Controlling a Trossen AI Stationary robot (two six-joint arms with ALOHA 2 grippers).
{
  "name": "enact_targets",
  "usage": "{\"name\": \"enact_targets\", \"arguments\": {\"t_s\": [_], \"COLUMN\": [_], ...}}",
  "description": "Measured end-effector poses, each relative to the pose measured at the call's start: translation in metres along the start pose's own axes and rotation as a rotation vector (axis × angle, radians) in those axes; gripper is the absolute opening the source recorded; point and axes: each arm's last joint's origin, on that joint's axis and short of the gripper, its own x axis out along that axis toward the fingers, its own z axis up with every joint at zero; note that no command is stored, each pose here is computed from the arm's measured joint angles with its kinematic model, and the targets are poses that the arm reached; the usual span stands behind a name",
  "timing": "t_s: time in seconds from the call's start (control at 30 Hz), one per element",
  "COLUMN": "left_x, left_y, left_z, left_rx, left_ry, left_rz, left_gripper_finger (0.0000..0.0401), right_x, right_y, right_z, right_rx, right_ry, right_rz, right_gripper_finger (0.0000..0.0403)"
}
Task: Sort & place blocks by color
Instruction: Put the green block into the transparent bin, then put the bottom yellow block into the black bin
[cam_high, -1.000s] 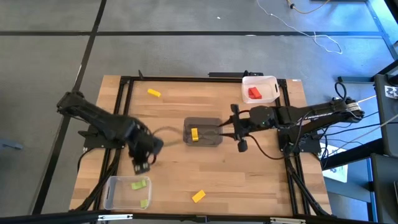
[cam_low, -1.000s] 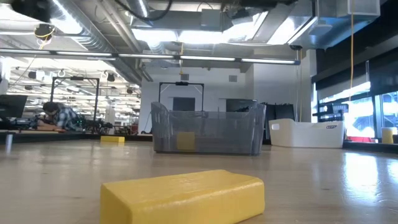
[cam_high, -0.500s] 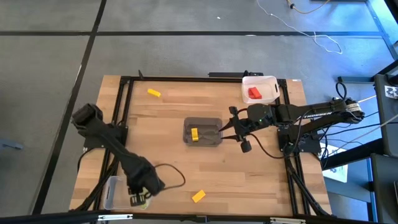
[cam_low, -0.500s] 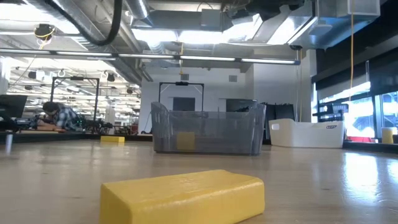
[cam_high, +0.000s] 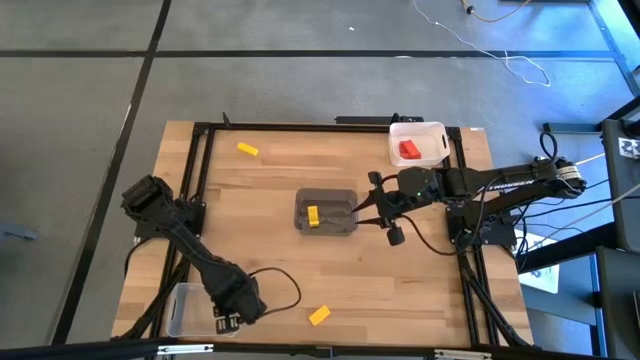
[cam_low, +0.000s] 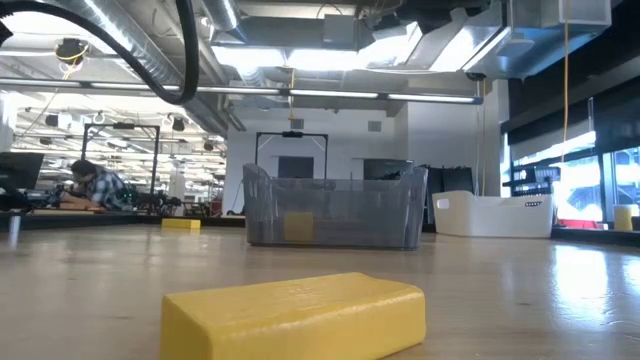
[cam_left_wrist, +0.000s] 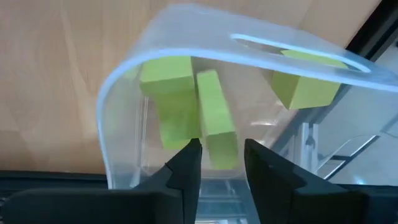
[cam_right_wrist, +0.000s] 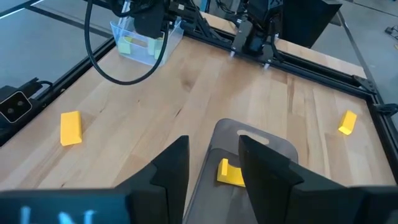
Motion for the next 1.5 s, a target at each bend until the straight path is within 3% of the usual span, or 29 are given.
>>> {"name": "enact_targets", "arguments": {"t_s": [0.2,0.33,0.5,0.67,0.8,0.87,1.1,1.3,1.4,1.5], "left_x": [-0.003,-0.019,-0.063,-0.109,-0.135,-0.144,-0.159,-0.162,-0.164,-0.167], "left_y": [0.001,0.006,0.026,0.063,0.091,0.103,0.124,0.132,0.137,0.142], "left_z": [-0.002,-0.007,-0.018,-0.027,-0.030,-0.031,-0.028,-0.023,-0.020,-0.017], "left_rx": [-0.007,-0.041,-0.115,-0.292,-0.423,-0.464,-0.459,-0.422,-0.429,-0.449], "left_ry": [0.003,-0.038,-0.251,-0.483,-0.600,-0.646,-0.710,-0.719,-0.727,-0.745], "left_rz": [-0.007,-0.029,-0.040,-0.056,-0.078,-0.088,-0.080,-0.048,-0.038,-0.020], "left_gripper_finger": [0.0114,0.0116,0.0115,0.0115,0.0115,0.0115,0.0115,0.0115,0.0115,0.0115], "right_x": [0.000,0.000,0.000,0.000,-0.001,-0.002,-0.006,-0.013,-0.014,-0.015], "right_y": [0.000,0.000,0.001,-0.003,-0.007,-0.007,-0.006,-0.006,-0.004,-0.003], "right_z": [0.000,-0.002,-0.005,-0.006,-0.008,-0.008,-0.005,0.003,0.005,0.007], "right_rx": [0.034,0.050,0.090,0.180,0.233,0.226,0.306,0.335,0.307,0.197], "right_ry": [0.003,0.018,0.054,0.079,0.102,0.107,0.141,0.166,0.183,0.181], "right_rz": [0.000,0.004,0.002,-0.133,-0.276,-0.295,-0.251,-0.202,-0.147,-0.077], "right_gripper_finger": [0.0140,0.0140,0.0140,0.0140,0.0140,0.0140,0.0148,0.0197,0.0225,0.0241]}}
